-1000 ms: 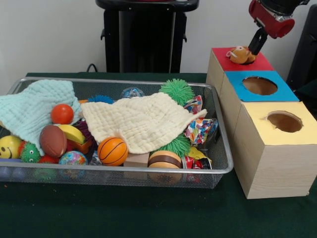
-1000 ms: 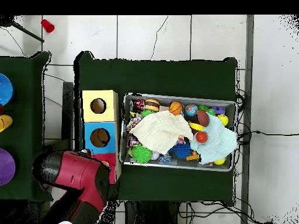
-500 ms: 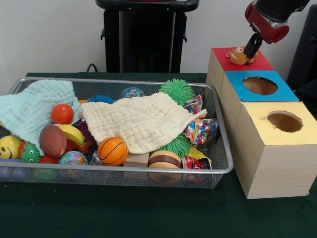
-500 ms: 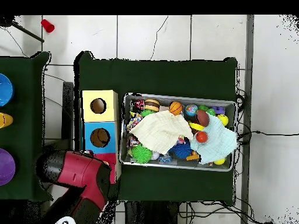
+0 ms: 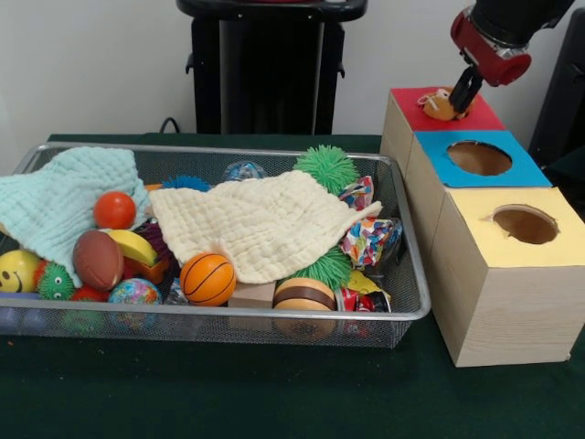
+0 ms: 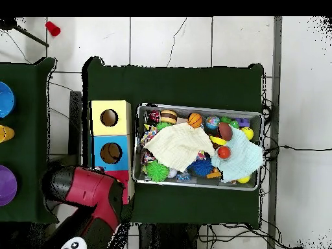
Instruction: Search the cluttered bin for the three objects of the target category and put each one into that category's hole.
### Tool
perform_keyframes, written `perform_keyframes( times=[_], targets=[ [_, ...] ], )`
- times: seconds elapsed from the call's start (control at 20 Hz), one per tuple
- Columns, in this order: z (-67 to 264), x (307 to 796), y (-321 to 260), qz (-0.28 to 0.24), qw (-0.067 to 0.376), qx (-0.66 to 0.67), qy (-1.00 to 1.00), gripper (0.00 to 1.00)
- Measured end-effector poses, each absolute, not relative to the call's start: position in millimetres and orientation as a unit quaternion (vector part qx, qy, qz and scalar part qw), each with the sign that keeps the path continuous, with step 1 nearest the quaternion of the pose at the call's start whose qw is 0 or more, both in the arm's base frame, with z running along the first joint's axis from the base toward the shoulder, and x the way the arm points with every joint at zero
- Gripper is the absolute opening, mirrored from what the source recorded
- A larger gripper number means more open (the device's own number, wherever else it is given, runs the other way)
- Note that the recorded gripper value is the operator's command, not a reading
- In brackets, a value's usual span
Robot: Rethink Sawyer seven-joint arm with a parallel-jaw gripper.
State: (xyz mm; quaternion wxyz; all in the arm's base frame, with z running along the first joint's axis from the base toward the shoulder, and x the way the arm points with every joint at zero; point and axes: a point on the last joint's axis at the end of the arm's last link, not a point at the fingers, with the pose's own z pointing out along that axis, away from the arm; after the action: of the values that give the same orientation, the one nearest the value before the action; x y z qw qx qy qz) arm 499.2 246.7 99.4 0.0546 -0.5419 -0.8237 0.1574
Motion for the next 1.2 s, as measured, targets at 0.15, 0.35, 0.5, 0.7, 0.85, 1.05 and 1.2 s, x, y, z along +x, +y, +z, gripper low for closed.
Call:
perform_keyframes(
  times=[0.15, 0.35, 0.5, 0.7, 0.85, 1.05, 1.2],
  targets=[
    [96.0, 503.2, 245.4, 0.150, 0.063, -0.550, -0.819, 0.00],
    [90.1, 507.1, 243.3, 0.140, 0.077, -0.561, -0.812, 0.00],
    [85.0, 508.2, 239.4, 0.135, 0.090, -0.570, -0.806, 0.00],
    [85.0, 510.3, 236.2, 0.131, 0.096, -0.574, -0.803, 0.00],
    [85.1, 510.4, 235.8, 0.130, 0.097, -0.575, -0.802, 0.00],
    [85.3, 510.2, 235.7, 0.130, 0.098, -0.575, -0.802, 0.00],
    [86.5, 510.1, 234.8, 0.128, 0.099, -0.576, -0.801, 0.00]
  ],
)
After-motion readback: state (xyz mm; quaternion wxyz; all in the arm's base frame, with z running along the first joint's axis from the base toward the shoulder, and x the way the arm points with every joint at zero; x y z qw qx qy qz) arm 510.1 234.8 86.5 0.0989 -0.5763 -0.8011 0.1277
